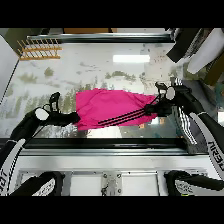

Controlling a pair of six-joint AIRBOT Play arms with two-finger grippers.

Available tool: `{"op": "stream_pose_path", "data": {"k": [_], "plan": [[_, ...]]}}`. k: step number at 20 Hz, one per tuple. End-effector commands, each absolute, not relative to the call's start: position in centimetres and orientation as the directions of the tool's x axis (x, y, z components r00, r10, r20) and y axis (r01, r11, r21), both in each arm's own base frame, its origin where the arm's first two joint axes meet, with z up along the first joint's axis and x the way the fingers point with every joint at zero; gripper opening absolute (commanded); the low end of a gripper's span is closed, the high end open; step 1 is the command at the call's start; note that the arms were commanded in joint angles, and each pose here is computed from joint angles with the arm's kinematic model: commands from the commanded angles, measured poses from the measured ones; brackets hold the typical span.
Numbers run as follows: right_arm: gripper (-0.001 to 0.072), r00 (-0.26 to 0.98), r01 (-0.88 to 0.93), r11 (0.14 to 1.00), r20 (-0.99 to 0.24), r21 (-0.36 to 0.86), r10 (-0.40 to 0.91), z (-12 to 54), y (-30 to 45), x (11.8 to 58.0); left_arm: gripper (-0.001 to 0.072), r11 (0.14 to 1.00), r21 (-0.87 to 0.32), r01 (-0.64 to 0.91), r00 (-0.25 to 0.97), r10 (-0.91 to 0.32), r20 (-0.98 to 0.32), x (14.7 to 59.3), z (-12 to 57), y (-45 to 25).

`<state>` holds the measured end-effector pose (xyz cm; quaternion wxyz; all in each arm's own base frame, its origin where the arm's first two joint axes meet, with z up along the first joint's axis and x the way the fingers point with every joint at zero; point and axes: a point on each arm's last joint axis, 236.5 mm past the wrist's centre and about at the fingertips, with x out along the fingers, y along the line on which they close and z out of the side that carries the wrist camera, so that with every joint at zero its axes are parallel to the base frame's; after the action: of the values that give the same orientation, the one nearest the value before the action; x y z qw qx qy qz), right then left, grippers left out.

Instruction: Fold the clothes and pants, and hang the long-sleeved shirts on hangers.

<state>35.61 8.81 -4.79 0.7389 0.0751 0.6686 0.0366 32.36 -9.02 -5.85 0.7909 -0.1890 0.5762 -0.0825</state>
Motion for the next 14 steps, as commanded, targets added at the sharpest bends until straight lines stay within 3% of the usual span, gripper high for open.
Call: {"op": "stream_pose_path", "data": {"k": [1,2,5,6,7,8,14], "plan": [[0.0641,0.173,-0.012,0.986,-0.971,0.163,0.163,-0.9,7.3,35.9,0.0459,0.909,-0.413,-0.050,0.384,-0.364,-0.848,33.2,-1.0,-8.6],[0.0691,0.211,0.005,0.986,-0.964,0.169,0.165,0.5,6.0,36.1,0.0459,0.908,-0.417,-0.038,0.421,-0.364,-0.831,33.3,0.9,-8.2],[0.0699,0.284,0.077,0.953,-0.922,0.294,0.262,2.4,2.9,37.0,0.0458,0.904,-0.428,-0.002,0.486,-0.373,-0.790,32.5,4.7,-8.4],[0.0700,0.297,0.087,0.925,-0.896,0.369,0.329,2.4,2.6,37.4,0.0381,0.900,-0.437,0.002,0.498,-0.379,-0.780,32.0,5.2,-8.9],[0.0702,0.309,0.095,0.887,-0.861,0.452,0.405,2.0,2.5,37.9,0.0169,0.897,-0.442,0.015,0.499,-0.390,-0.774,31.4,5.4,-9.5],[0.0705,0.318,0.108,0.848,-0.826,0.520,0.466,1.5,2.3,38.5,0.0006,0.895,-0.443,0.042,0.492,-0.405,-0.771,30.7,5.4,-10.5],[0.0718,0.272,0.099,0.691,-0.687,0.716,0.674,-4.6,2.9,40.5,0.0006,0.864,-0.484,0.140,0.372,-0.499,-0.783,27.5,3.8,-17.4]]}}
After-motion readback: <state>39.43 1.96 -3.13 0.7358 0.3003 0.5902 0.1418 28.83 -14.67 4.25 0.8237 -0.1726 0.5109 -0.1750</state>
